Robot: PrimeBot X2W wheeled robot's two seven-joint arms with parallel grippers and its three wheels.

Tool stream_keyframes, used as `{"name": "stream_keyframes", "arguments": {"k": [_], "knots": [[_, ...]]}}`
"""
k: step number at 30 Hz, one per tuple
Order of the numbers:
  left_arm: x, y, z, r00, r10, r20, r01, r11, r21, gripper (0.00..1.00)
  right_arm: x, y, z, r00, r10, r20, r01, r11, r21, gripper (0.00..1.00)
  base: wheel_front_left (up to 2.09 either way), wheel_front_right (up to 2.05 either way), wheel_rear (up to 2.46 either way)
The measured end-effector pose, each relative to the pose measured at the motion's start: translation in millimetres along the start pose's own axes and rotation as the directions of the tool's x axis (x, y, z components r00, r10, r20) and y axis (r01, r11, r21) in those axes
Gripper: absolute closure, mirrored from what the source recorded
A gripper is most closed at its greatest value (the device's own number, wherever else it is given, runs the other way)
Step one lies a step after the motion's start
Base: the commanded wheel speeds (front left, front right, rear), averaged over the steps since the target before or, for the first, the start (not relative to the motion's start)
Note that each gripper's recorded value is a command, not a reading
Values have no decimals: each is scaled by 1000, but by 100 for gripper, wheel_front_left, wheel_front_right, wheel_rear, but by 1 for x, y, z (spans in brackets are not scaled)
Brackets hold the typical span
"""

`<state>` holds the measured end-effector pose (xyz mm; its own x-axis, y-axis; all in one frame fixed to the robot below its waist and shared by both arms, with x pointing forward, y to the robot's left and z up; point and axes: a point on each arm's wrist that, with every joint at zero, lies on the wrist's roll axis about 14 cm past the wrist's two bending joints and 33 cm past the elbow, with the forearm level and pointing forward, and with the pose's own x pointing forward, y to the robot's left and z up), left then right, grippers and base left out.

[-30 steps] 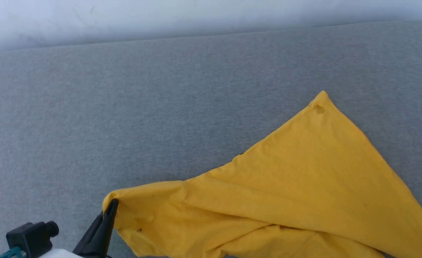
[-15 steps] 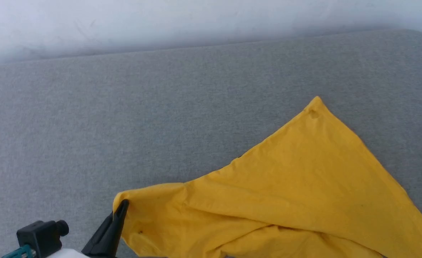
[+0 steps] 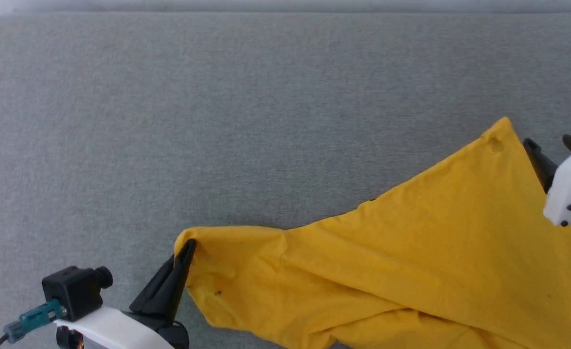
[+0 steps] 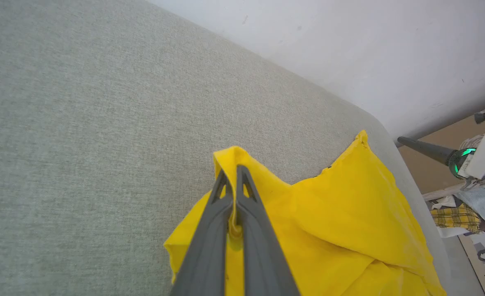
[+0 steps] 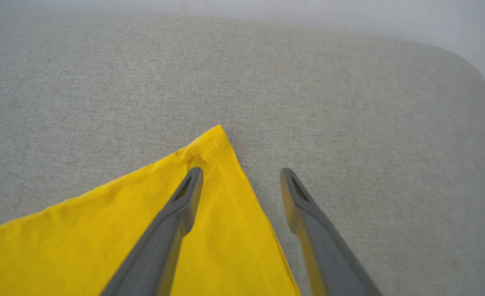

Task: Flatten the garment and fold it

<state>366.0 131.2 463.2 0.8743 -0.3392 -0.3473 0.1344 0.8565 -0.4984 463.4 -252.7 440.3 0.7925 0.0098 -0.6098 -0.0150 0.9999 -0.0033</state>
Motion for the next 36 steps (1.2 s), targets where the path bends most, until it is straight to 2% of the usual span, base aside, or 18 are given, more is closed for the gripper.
{"name": "stream_keyframes", "arguments": {"k": [7,17,18,19,23,27,32,36], "knots": [[1,17,-7,998,52,-20,-52,999,-12,100,42,17,-22,990,33,-139,-43,997,-67,0,0,0,0],[-1,32,-16,993,108,-39,-109,994,-32,100,68,20,-36,971,40,-238,-66,992,-104,0,0,0,0],[-1,33,-16,993,110,-40,-112,993,-32,100,68,19,-39,965,40,-257,-67,993,-98,54,0,0,0],[0,34,-16,993,113,-40,-114,993,-32,100,69,21,-41,960,45,-276,-74,993,-95,100,0,0,0],[0,35,-14,993,114,-34,-115,993,-30,100,66,25,-39,952,61,-300,-92,992,-90,100,0,0,0],[-1,35,-4,994,113,7,-113,993,-20,100,59,25,-29,968,63,-241,-80,995,-62,100,0,0,0],[2,36,27,984,120,128,-128,990,55,100,43,24,5,997,59,-49,-59,998,-4,100,0,0,0],[5,34,66,958,130,257,-168,977,132,100,19,27,43,989,54,134,-59,998,31,100,0,0,0]]}}
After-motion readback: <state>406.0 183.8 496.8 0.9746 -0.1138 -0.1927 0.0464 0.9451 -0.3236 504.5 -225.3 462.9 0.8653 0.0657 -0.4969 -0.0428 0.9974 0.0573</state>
